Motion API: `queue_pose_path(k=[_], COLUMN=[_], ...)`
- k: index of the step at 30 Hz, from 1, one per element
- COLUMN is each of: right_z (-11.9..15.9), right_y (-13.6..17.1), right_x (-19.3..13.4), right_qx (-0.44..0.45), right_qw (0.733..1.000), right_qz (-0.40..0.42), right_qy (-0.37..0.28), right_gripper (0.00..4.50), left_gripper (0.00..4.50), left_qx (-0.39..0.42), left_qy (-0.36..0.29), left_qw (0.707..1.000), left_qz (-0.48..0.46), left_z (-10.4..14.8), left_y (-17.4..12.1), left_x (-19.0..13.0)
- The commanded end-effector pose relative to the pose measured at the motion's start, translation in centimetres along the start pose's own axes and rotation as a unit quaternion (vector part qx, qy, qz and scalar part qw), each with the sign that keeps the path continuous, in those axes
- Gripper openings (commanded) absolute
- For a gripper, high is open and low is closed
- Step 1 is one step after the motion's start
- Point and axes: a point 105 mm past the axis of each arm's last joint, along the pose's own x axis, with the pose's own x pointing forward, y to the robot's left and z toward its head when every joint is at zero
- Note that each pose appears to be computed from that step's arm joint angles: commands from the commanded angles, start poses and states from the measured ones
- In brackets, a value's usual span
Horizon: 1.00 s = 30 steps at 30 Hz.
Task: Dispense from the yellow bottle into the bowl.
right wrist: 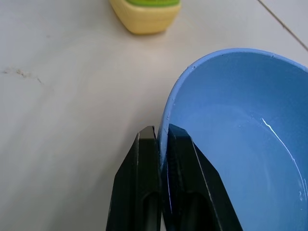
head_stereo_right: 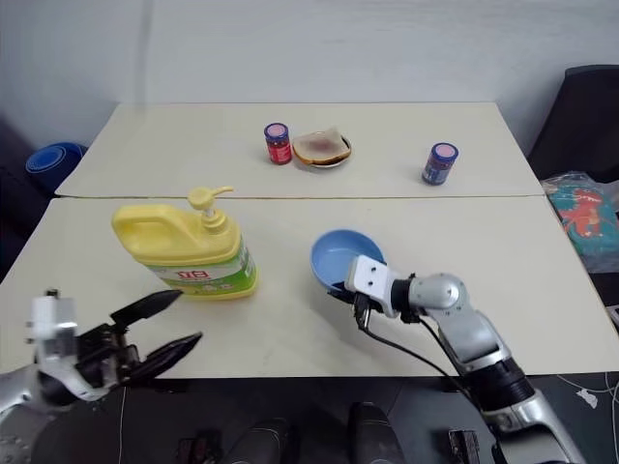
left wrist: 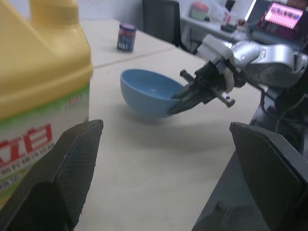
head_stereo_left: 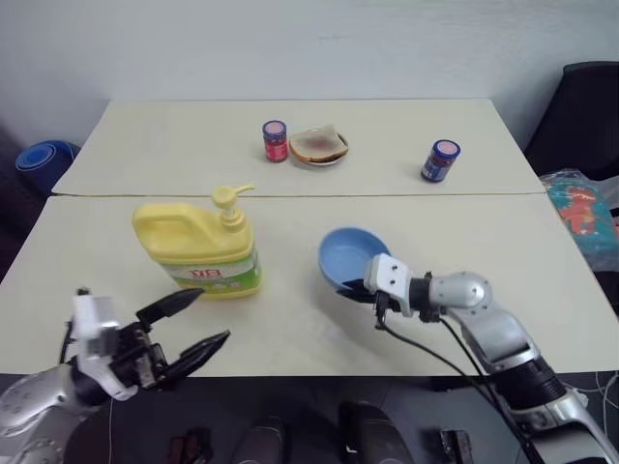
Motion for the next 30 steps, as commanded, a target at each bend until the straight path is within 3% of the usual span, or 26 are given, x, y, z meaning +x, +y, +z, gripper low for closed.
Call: queue_pose_path(k=[1,4,7,11,16,30], right_z=[4.4,6.2,8.1,10.0,11.5,16.1], right_y=[-1.3,-2.1,-2.4,-2.7,-3.8,-6.2], right_x=[-1.0,-1.3,-1.2,-0.4,1.1,4.0], right_qx=[-0.071,-0.110,-0.139,-0.152,-0.158,-0.166], right_qw=[0.997,0.992,0.985,0.980,0.977,0.976], right_qz=[0.032,0.064,0.103,0.127,0.138,0.131], right_qy=[-0.022,-0.010,-0.011,-0.023,-0.024,-0.043], right_gripper=[0.03,0.00,0.00,0.00,0.00,0.00], left_gripper=[4.50,3.89,2.98,1.68,0.11,0.02], left_qx=[0.004,0.037,0.085,0.127,0.150,0.134], left_qy=[-0.065,-0.121,-0.157,-0.130,-0.082,-0.005], left_qw=[0.998,0.992,0.984,0.983,0.985,0.991], left_qz=[-0.012,0.001,0.024,0.036,0.007,0.022], left_z=[4.8,8.7,12.0,13.2,12.8,10.1], left_y=[-1.2,-0.2,1.6,3.7,4.7,6.4], left_x=[0.1,0.9,2.2,4.6,8.4,10.4])
